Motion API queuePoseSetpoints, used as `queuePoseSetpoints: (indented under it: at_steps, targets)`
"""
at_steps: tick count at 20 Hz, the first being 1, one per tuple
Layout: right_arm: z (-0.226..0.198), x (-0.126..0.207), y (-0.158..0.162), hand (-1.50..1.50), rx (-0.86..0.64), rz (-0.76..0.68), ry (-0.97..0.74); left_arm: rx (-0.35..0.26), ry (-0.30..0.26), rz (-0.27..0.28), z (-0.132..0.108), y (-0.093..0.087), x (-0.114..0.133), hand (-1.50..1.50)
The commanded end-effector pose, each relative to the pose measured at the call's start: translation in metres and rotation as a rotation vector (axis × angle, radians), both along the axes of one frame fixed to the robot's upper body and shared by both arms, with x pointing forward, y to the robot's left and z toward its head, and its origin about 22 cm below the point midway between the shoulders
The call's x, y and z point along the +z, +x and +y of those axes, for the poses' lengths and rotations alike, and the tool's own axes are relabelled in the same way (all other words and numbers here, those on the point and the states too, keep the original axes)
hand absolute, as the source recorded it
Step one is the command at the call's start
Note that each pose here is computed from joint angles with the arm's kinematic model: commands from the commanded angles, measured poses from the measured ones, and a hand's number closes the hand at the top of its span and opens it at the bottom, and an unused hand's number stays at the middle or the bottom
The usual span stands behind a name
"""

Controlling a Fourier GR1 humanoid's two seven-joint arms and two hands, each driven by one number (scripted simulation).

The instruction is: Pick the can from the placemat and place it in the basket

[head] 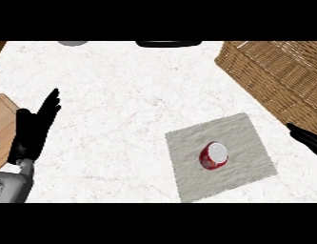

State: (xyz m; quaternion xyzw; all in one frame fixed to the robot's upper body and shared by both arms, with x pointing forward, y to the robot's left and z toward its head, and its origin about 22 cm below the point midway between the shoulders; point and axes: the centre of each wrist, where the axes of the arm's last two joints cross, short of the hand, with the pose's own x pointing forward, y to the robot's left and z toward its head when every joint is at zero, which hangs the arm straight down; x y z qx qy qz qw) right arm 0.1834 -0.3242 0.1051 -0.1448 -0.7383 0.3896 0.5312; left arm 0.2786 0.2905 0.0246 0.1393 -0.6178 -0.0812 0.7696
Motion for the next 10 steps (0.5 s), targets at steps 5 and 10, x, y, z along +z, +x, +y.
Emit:
queuePoseSetpoints:
  at_steps: [5,10]
  targets:
    - [0.008,0.064,-0.018,-1.50,0.098,0.195,-0.140,-0.023,0.011,-0.003,-0.005,0.013,0.007,0.00]
    - [-0.013,0.057,-0.021,-1.50,0.036,0.197,-0.087,-0.043,-0.014,-0.003,-0.001,0.009,0.000,0.00]
